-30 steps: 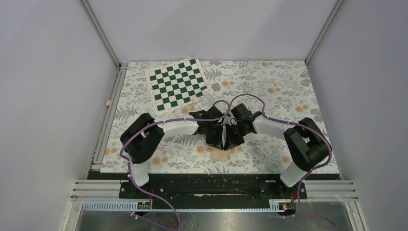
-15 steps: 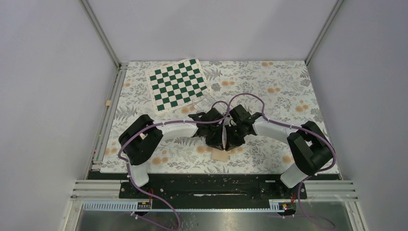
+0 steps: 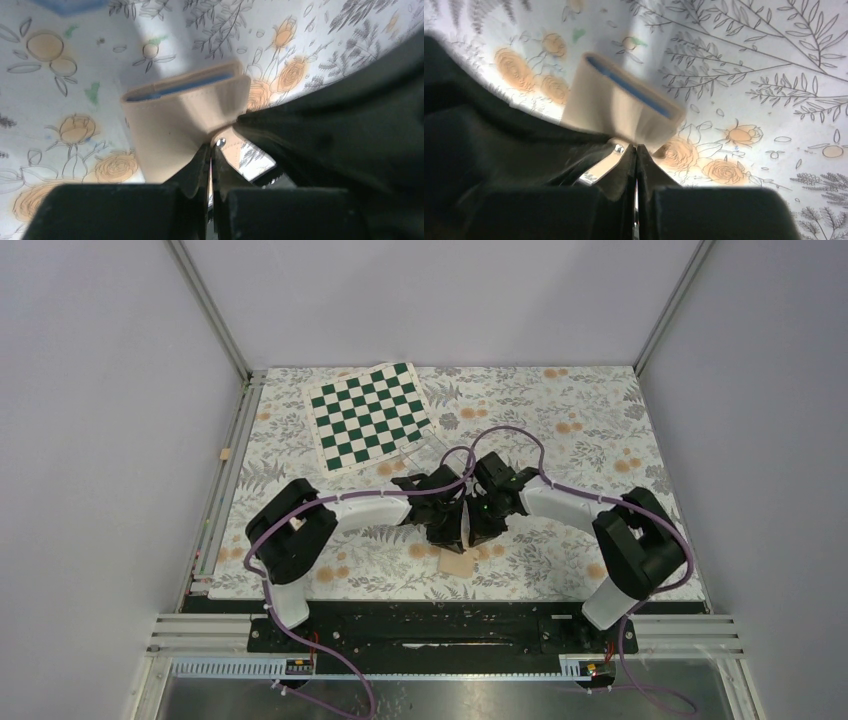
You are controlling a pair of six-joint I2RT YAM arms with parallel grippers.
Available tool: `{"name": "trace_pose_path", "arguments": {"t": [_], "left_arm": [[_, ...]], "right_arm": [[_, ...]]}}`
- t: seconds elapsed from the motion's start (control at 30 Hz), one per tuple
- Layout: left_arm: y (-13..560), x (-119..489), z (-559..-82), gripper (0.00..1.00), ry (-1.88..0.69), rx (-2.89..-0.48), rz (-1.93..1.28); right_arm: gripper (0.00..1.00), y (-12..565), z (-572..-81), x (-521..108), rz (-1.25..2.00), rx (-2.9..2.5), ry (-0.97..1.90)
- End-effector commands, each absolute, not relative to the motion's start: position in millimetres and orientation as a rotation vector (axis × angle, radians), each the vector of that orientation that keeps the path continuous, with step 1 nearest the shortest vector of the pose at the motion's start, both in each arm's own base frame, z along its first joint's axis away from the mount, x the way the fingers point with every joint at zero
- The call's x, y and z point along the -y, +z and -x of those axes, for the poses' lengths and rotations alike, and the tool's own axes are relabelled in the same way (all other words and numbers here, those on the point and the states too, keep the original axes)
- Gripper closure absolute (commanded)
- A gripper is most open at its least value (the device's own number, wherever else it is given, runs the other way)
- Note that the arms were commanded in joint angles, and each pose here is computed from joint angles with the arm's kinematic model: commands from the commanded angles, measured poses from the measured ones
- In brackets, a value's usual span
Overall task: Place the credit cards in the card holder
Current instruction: Close the card holder at the center of the board.
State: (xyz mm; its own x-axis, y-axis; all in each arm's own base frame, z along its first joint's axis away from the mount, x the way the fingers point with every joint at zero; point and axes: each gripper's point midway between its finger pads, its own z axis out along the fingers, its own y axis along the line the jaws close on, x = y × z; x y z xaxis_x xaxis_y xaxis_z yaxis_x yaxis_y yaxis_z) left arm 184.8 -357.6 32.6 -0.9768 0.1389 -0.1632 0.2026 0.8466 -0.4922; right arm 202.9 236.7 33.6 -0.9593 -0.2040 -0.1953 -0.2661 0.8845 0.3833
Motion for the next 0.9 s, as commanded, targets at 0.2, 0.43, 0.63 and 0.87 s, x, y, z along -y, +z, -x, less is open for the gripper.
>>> {"name": "trace_pose_path", "arguments": {"t": [0.2,0.43,0.63,0.87], "left_arm": [[43,347,-175,1.0,-0.754,-2.894,-0.325],[50,351,-173,1.0,-0.807,-2.879,-0.327],[52,356,-167,1.0,-0.867,-2.883,-0.328],[48,362,-165,1.0,-0.92,-2.888,-0.321]], "right_arm": [[1.0,1,-204,-222,0.365,-3.0,0.453],[1.0,-1,-201,-223,0.37,-3.009,0.463],[1.0,0,-200,-225,0.374,-3.013,0.482],[1.0,1,-200,-227,0.374,-3.009,0.502]]}}
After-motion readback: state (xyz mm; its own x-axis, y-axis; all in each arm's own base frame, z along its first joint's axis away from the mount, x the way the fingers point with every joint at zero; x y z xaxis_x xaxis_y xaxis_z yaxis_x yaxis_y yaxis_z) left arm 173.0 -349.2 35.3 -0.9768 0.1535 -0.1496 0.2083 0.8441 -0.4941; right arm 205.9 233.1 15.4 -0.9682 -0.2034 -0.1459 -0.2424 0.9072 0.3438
